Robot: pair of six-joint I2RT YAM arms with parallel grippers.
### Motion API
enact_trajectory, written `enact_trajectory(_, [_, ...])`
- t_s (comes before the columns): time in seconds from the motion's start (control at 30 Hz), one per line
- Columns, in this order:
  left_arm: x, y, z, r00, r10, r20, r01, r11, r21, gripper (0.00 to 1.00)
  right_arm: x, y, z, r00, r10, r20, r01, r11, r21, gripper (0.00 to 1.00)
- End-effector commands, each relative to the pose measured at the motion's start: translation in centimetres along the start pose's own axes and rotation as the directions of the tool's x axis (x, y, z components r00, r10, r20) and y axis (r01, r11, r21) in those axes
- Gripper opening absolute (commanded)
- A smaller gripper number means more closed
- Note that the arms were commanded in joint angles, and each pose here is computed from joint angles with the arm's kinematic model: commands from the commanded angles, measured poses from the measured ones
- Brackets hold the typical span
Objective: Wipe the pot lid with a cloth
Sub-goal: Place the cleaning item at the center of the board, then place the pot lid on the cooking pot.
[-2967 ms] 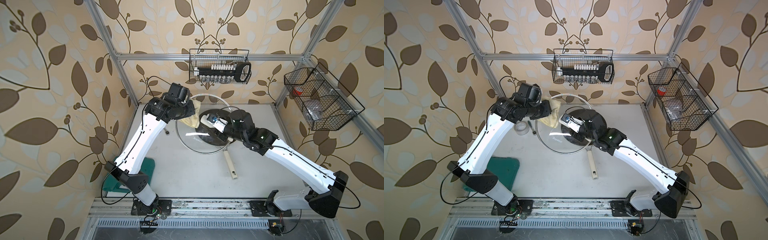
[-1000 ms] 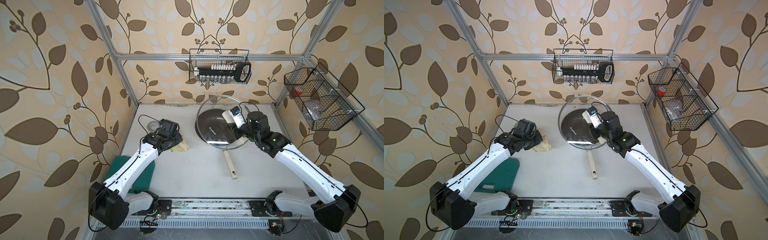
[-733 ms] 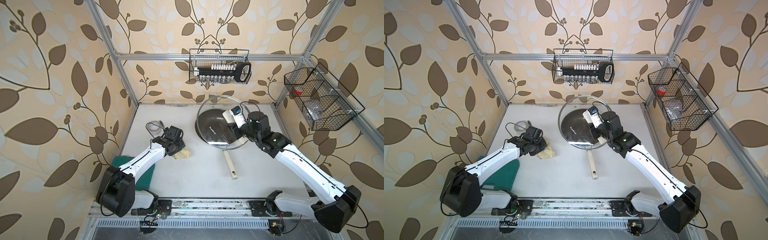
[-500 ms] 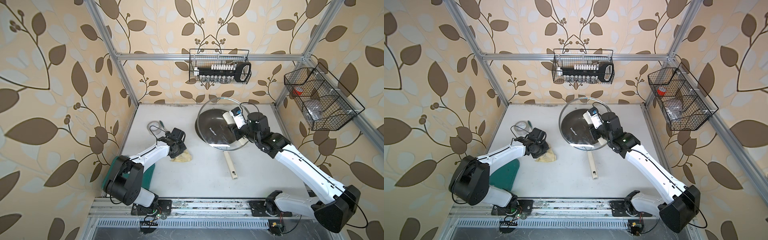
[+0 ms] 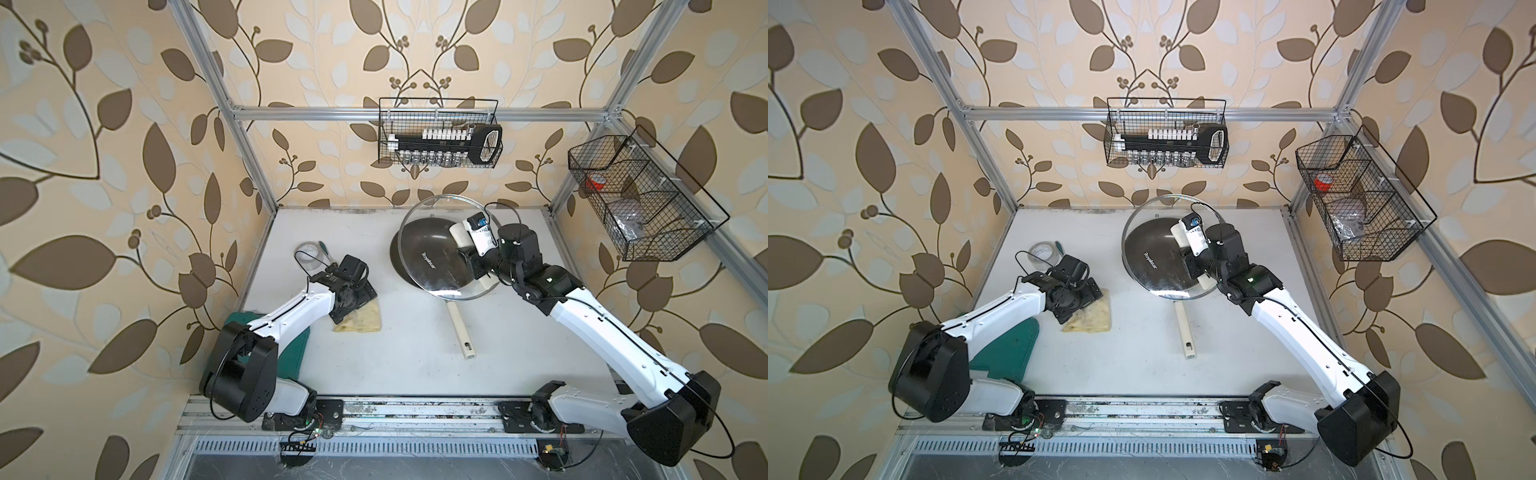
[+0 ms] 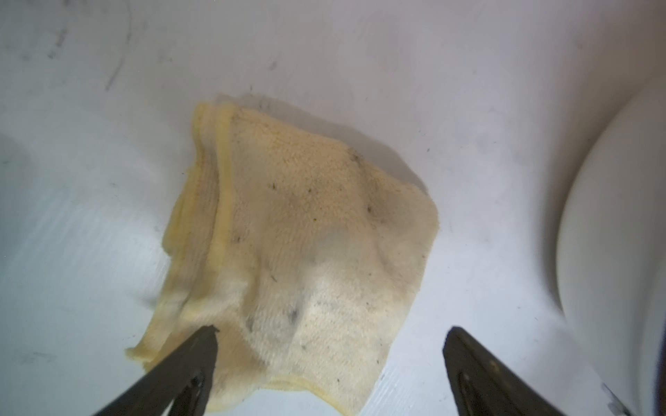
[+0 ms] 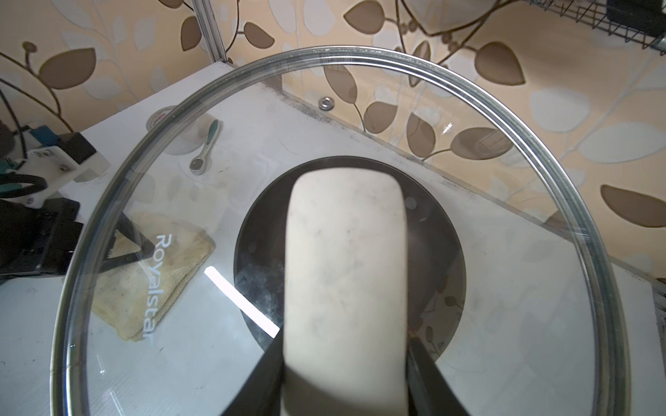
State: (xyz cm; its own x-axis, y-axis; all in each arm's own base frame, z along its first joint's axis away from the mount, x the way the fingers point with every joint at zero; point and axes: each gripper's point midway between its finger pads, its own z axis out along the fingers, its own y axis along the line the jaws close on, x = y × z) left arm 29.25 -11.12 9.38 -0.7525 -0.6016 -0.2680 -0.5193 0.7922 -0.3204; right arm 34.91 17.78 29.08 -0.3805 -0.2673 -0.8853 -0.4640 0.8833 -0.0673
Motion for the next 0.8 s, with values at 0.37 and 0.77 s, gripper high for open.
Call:
enact_trajectory(0.37, [-5.7, -7.1, -15.0, 0.721, 0.466, 0.512, -0.623, 0.76, 0.184, 0.99, -6.4, -0.7, 3.4, 0.984, 0.111, 0.141, -0.115, 0.993, 0.018, 0.0])
enact_trajectory(0.77, [-2.1, -9.8, -18.3, 0.325, 0.635, 0.701, -0.935, 0.329, 0.135, 0.99, -4.9, -0.8, 10.5, 0.995, 0.078, 0.064, -0.082, 0.995, 0.056, 0.0])
